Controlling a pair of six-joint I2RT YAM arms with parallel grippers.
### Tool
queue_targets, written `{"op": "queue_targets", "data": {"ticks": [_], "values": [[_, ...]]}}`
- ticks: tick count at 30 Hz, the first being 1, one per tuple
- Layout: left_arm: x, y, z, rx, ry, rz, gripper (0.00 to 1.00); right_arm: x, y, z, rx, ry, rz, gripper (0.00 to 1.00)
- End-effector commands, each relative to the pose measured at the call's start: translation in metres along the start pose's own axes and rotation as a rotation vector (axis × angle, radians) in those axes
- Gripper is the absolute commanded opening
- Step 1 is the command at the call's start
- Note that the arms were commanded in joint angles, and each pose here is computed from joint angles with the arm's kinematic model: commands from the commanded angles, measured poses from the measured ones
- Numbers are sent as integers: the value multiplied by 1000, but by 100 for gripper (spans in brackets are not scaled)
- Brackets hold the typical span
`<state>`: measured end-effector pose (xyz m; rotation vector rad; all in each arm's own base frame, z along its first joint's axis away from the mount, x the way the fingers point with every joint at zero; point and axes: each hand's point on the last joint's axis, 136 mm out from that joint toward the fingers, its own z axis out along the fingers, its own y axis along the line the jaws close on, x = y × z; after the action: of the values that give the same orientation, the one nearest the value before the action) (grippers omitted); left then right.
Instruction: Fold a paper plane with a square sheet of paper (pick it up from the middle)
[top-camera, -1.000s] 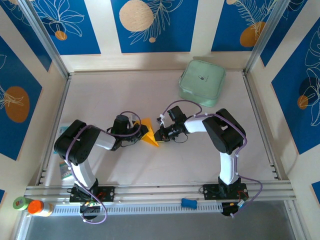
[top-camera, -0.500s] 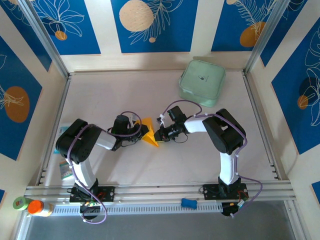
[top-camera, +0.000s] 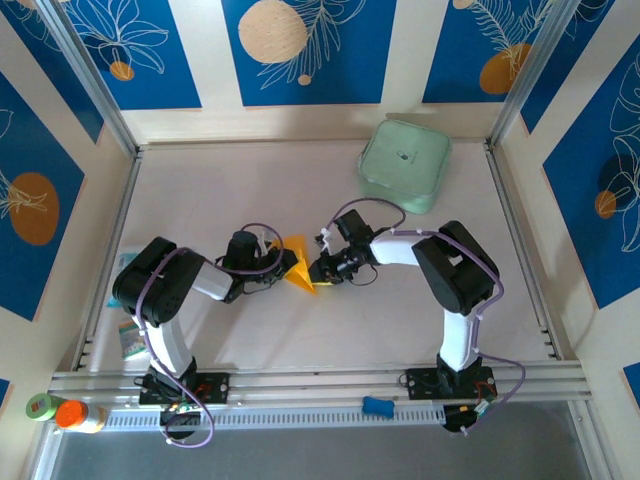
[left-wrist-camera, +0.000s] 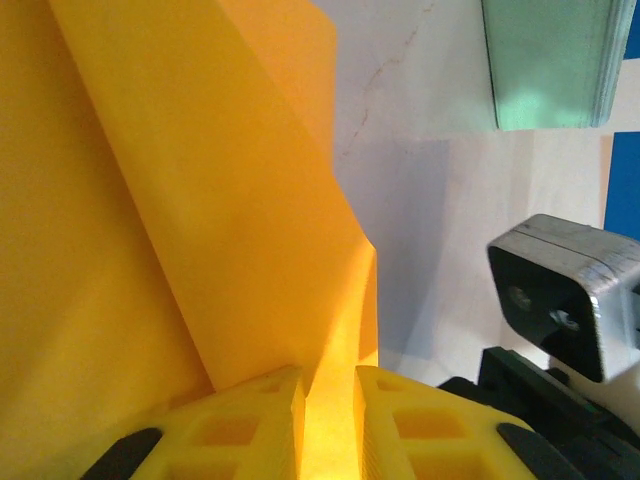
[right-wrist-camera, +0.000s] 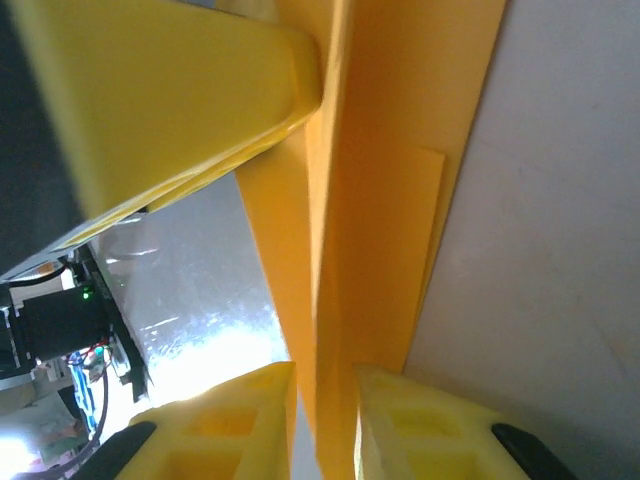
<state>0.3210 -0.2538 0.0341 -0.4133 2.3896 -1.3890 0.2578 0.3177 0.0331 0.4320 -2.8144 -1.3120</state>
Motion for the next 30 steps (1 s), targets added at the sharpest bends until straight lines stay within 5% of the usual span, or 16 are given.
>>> {"op": "queue_targets", "data": {"ticks": [1,30], "values": [[9,19,-1,-51,16,-23,21,6,14,-12,-24,20,28,21],[14,28,-3,-106,30,-36,25,18,-6,8,87,90,45,20]]}}
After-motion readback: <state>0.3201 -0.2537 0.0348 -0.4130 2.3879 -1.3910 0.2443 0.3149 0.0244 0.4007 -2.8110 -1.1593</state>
